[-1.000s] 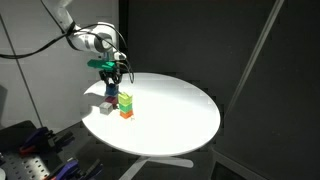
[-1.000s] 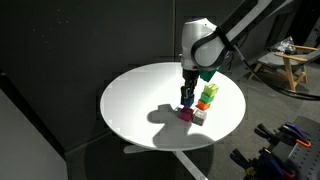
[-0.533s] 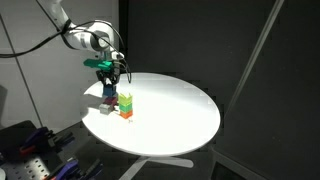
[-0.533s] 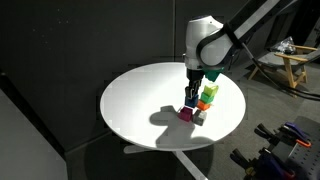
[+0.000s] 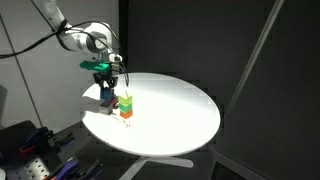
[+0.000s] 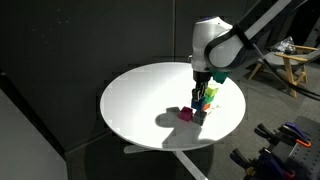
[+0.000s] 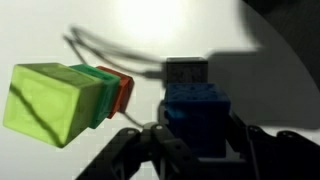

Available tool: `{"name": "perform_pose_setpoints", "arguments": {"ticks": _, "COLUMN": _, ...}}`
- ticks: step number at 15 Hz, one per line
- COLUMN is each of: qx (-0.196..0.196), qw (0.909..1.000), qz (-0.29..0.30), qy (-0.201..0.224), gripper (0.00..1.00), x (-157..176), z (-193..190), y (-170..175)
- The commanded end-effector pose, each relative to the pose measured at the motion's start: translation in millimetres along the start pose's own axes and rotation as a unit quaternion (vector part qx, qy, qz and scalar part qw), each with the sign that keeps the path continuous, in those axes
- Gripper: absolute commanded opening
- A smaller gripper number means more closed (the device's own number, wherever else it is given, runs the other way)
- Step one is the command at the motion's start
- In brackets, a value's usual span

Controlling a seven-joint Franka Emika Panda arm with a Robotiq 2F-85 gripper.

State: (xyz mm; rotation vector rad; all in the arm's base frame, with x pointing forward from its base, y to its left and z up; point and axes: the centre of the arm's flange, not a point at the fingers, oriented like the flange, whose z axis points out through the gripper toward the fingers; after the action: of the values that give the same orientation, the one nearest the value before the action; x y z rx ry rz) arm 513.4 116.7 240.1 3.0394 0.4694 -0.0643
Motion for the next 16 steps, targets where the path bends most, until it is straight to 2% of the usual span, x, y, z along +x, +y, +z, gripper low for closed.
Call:
{"name": "perform_pose_setpoints", "arguments": {"ticks": 1, "qx": -0.011, "qw": 0.9999, "qz": -0.005, "qy": 0.004, "gripper": 0.31, "x": -20, "z": -4, "y": 6}}
{"name": "perform_pose_setpoints", "arguments": {"ticks": 16, "qx": -0.033, "qw": 0.9992, "qz": -0.025, "qy": -0.001, "gripper": 0.31, "x": -32, "z": 14, "y": 7}}
